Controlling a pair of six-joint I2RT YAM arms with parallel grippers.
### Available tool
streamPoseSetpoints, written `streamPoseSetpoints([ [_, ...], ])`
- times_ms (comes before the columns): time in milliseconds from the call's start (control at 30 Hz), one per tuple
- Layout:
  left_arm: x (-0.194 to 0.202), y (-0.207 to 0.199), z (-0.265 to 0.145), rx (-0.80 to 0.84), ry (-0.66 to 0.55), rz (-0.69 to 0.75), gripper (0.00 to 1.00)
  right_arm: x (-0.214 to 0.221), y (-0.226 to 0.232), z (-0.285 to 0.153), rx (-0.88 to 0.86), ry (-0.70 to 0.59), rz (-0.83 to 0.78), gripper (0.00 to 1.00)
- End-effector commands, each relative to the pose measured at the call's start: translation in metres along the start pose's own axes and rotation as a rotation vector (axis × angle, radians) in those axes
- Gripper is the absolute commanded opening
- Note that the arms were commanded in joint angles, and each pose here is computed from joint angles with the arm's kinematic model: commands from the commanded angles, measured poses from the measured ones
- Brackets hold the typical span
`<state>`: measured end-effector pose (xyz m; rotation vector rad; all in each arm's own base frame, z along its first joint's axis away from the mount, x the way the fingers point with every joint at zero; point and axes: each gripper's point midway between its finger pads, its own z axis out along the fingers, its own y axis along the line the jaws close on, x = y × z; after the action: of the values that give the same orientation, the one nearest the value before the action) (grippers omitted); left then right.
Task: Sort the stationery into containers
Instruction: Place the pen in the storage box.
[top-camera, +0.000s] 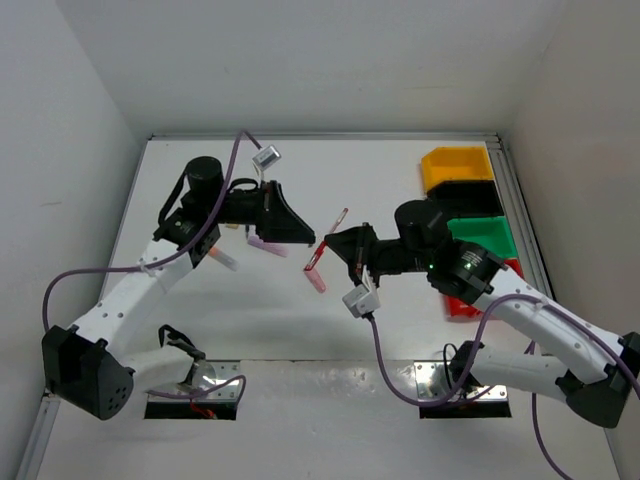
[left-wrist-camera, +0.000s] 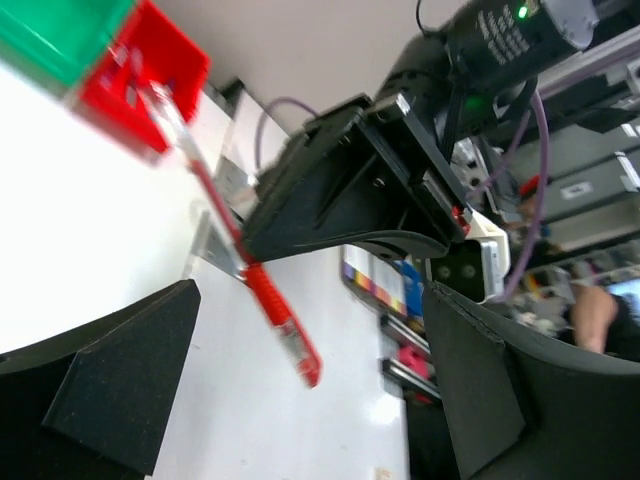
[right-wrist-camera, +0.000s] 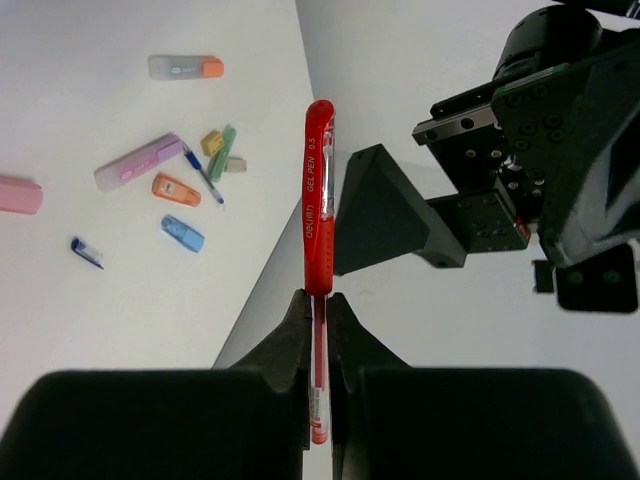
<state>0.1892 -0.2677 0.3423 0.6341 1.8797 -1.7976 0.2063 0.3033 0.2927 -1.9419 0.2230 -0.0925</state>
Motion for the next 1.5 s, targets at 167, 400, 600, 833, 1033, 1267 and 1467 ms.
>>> streamPoseSetpoints([
  [167, -0.048, 0.014, -0.042, -0.139, -0.126, 0.149, 1.0, 0.011, 0.013, -0.043, 0.003, 0.161, 0.371, 0.0],
  [400, -0.08, 0.048, -0.081, -0.231, -0.217, 0.159, 1.0, 0.033, 0.056, -0.106, 0.039, 0.395, 0.923, 0.0],
  [600, -0.096, 0.072, -0.096, -0.286, -0.217, 0.175, 1.0, 0.049, 0.12, -0.159, -0.025, 0.548, 1.149, 0.0],
  [833, -0.083, 0.091, -0.097, -0.31, -0.197, 0.165, 1.0, 0.059, 0.183, -0.202, -0.105, 0.618, 1.263, 0.0],
  [1033, -0.079, 0.104, -0.111, -0.322, -0.192, 0.168, 1.0, 0.082, 0.207, -0.228, -0.13, 0.604, 1.351, 0.0],
  [1267, -0.074, 0.119, -0.118, -0.32, -0.182, 0.145, 0.99, 0.086, 0.248, -0.243, -0.191, 0.583, 1.468, 0.0],
  [1467, -0.075, 0.125, -0.122, -0.351, -0.19, 0.148, 1.0, 0.092, 0.279, -0.251, -0.226, 0.608, 1.459, 0.0],
])
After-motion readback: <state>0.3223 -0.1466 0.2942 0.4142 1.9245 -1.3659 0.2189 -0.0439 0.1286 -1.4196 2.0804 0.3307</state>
